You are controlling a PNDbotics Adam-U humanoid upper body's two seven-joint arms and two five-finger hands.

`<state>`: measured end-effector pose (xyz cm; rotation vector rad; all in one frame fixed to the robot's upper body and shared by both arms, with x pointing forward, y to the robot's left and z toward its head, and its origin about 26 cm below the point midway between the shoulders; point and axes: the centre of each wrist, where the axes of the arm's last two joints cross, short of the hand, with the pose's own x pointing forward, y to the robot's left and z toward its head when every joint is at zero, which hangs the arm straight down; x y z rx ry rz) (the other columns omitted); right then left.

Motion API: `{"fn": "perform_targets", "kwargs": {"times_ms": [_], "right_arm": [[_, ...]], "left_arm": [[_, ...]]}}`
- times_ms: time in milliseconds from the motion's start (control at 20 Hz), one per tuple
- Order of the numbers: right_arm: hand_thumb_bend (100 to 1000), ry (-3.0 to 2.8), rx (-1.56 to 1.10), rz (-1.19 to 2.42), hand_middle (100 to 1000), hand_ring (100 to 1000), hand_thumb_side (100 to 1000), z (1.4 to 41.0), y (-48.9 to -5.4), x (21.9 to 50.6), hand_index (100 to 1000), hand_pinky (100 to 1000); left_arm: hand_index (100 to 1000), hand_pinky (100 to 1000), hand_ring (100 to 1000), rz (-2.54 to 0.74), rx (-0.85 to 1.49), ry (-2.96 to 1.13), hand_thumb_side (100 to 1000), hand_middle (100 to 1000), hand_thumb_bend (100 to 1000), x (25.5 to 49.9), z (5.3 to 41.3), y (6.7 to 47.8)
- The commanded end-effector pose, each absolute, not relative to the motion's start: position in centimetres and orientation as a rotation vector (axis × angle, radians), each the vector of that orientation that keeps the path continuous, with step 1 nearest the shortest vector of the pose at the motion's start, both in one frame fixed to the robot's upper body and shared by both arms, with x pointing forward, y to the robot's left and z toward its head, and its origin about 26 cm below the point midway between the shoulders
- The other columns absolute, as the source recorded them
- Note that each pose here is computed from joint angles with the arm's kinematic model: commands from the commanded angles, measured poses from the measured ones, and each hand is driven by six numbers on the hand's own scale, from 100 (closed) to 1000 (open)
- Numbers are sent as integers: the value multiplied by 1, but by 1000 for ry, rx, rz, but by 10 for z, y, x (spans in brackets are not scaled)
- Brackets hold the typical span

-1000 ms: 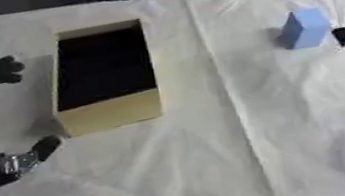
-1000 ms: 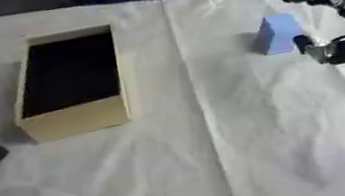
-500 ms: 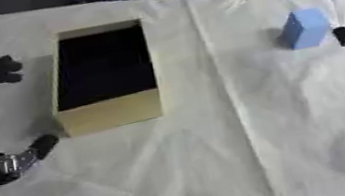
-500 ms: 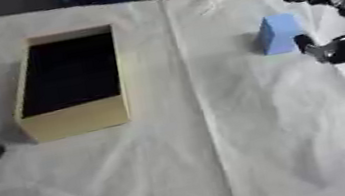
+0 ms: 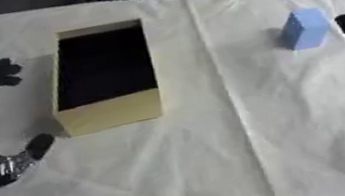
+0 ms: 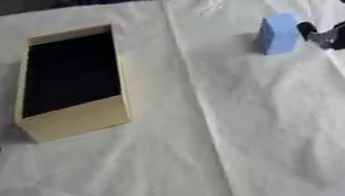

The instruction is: Pick up objects on the table and place them in the box.

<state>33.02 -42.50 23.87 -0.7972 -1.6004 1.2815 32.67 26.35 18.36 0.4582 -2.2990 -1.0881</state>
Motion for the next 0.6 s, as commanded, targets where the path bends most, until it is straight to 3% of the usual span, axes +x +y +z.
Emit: {"fn": "perform_targets", "kwargs": {"times_ms": [50, 600], "right_arm": [[100, -1536, -890, 1304, 995, 1000, 217, 256, -440, 331, 1000, 1000], [100, -1440, -896, 1307, 992, 1000, 232, 247, -457, 345, 1000, 1000]], "left_arm": [[956, 878, 775, -1114, 472, -2304, 514, 794, 511, 325, 190, 268], [957, 879, 775, -1121, 459, -2308, 512, 793, 503, 326, 191, 266]]}}
